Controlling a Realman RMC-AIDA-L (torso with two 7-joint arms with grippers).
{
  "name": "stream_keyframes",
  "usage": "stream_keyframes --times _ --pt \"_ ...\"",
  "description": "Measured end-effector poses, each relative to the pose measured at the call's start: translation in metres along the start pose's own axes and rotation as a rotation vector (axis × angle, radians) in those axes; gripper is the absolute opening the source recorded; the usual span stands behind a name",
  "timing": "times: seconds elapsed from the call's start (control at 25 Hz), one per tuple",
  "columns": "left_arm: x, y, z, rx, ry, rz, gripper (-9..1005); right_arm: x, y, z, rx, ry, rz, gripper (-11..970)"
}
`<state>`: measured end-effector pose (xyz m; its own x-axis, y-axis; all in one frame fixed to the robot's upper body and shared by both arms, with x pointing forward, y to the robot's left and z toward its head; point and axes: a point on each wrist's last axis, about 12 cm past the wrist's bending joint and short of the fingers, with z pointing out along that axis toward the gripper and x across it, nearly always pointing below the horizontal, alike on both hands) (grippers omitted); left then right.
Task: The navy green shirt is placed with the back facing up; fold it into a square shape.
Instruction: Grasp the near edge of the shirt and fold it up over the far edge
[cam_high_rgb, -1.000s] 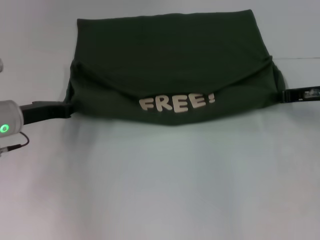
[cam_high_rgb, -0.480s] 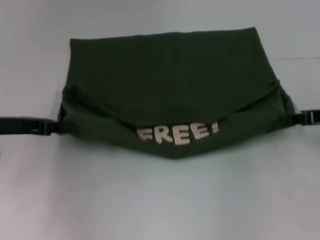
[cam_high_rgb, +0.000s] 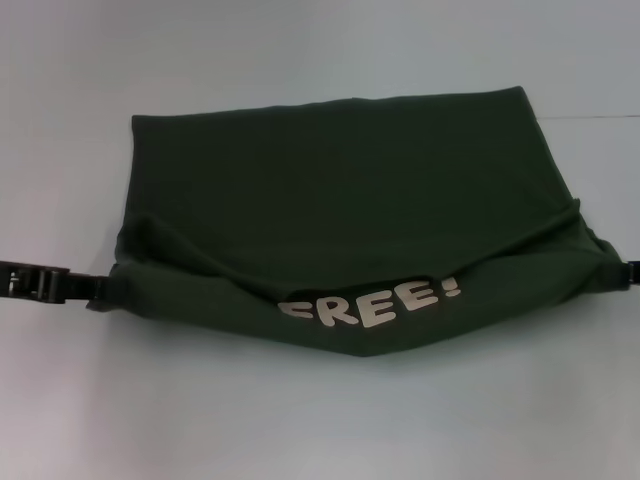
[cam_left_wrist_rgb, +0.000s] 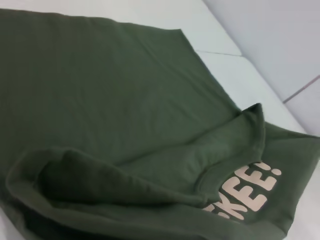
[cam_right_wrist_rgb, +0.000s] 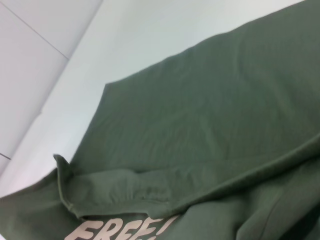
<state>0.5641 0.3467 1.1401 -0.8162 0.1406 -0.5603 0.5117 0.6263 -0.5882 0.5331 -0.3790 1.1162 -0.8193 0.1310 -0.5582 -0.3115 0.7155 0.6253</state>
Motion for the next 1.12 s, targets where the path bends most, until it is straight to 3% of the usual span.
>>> stream_keyframes --times 0.2,0.52,0.8,0.92,1.12 --pt "-0.006 0.000 -0.009 0.006 -0.037 -0.016 50 -0.003 -0.002 -0.007 -0.019 -0.058 0.009 83" --pt "-0.038 0.015 -0.008 -0.074 -0.316 -0.056 50 -0.058 0.001 0.016 0.039 -0.235 -0.026 83" --pt "-0.059 0.024 0.023 -0.152 -0.490 -0.081 50 -0.094 0.008 0.063 0.136 -0.315 -0.063 83" --pt "-0.066 0.026 0.059 -0.247 -0.572 -0.063 50 -0.103 0.011 0.087 0.203 -0.356 -0.085 83" --pt "-0.071 0.025 0.086 -0.333 -0.616 -0.035 50 -0.113 0.021 0.119 0.293 -0.447 -0.122 82"
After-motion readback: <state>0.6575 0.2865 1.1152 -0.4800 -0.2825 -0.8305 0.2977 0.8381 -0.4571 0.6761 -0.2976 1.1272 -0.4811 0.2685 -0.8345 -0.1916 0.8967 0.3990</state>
